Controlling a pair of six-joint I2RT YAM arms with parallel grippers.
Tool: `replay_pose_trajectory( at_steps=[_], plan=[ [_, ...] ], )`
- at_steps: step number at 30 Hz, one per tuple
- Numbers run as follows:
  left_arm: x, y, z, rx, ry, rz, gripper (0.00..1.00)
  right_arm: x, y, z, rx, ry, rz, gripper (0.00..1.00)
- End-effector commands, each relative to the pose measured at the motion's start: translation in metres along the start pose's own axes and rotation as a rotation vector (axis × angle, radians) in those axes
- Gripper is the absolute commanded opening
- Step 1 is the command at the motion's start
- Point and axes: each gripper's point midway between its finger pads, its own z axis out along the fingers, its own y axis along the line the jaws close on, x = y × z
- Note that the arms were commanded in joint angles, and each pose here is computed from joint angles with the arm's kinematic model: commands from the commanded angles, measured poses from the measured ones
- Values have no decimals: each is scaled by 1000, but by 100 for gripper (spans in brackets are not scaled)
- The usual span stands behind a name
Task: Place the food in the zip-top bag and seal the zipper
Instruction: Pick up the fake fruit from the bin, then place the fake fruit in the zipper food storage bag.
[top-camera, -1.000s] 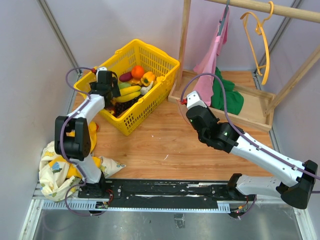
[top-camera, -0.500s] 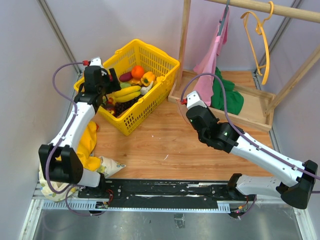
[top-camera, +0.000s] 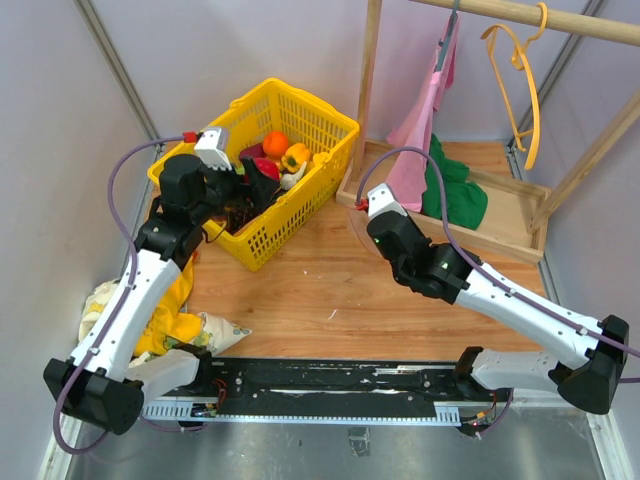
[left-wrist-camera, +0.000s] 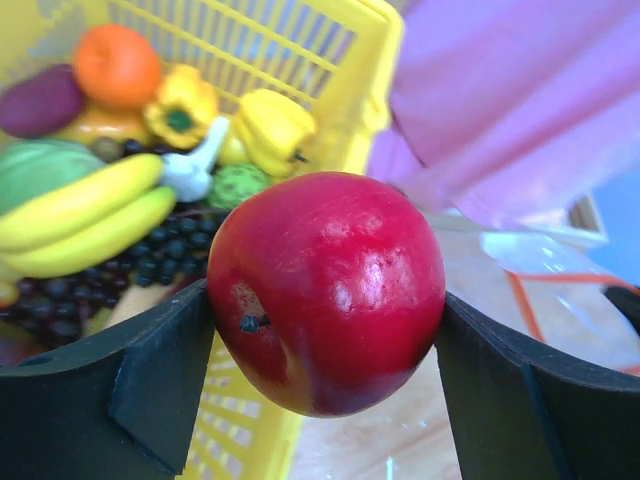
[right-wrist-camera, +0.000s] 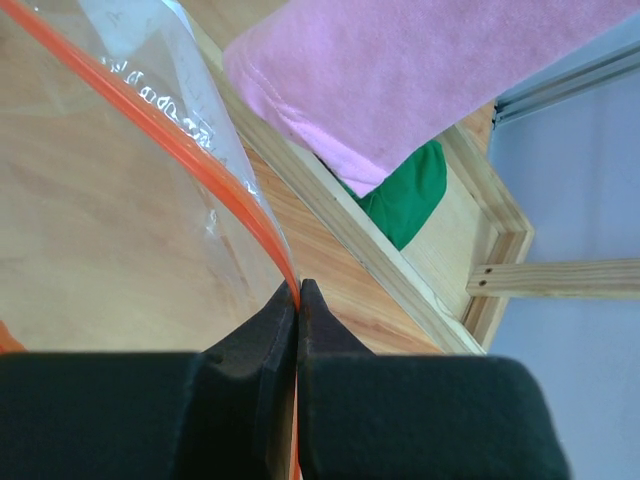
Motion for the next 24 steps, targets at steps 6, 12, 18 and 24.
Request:
replay_pose_trajectory(
  at_steps=[6,12,18,24],
  plan=[
    [22,-96,-17,333,12,-2,51,-20,8,-6,-55,-46,85,1],
    [45,-140,-15,460,7,-33,51,-22,17,-6,-96,-50,108,1],
    [54,-165,-13,526,-13,-52,50,-25,24,-7,-134,-53,129,1],
    [64,-178,-11,566,-35,-77,51,-29,34,-8,-184,-64,158,1]
  ],
)
